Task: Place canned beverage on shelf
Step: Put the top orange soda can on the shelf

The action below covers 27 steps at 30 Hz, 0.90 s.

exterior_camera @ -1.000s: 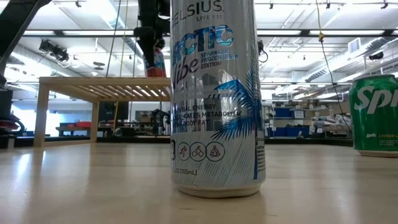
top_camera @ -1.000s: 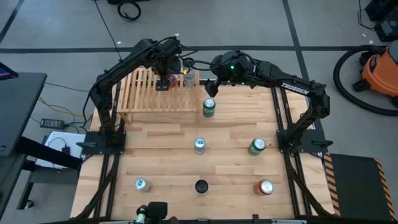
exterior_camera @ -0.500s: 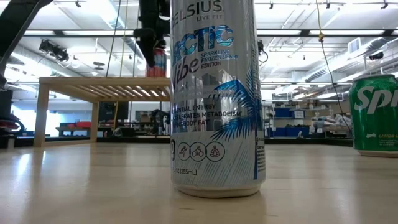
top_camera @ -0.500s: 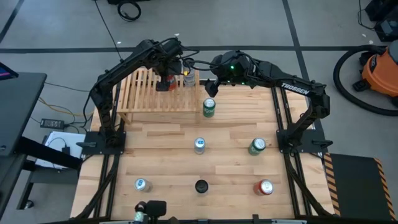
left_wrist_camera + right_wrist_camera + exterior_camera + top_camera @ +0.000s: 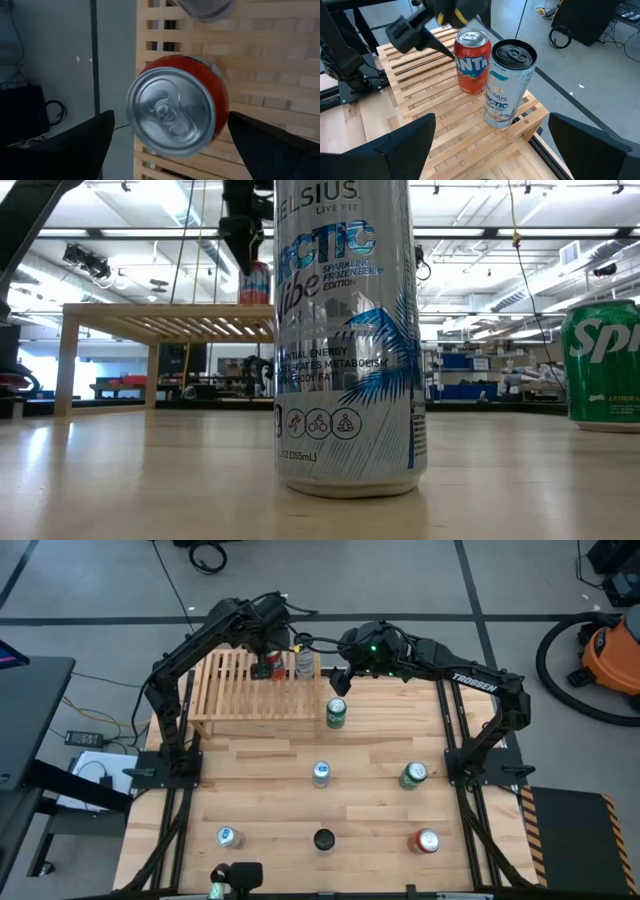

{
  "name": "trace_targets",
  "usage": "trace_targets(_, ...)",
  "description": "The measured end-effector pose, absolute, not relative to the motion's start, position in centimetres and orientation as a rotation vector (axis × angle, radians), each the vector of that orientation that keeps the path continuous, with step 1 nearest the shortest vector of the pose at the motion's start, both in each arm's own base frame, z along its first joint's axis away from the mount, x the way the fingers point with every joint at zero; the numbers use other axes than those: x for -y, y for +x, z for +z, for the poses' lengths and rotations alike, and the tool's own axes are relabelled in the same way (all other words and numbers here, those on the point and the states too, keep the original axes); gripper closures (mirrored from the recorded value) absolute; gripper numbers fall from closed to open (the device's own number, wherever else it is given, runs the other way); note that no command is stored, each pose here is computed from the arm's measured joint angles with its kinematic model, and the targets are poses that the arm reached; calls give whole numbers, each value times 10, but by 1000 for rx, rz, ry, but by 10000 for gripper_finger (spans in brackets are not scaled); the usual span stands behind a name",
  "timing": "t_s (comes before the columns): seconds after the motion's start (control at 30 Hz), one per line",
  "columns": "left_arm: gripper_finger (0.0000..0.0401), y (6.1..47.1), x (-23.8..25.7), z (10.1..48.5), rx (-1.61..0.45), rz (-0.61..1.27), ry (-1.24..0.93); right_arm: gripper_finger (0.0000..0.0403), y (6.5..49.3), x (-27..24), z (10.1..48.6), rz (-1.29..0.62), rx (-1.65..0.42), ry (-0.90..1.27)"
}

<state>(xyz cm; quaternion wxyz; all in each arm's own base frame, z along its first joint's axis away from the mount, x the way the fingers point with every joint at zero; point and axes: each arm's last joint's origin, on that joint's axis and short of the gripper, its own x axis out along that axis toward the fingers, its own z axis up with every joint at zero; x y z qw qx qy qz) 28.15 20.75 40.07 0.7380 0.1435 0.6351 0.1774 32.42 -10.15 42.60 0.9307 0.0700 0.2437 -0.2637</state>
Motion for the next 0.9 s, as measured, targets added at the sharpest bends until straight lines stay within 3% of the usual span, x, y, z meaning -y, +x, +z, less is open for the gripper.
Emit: trace_targets(0.9, 9, 286, -207, 410, -1265, 460, 222, 4, 324, 101, 426, -540, -499, 143)
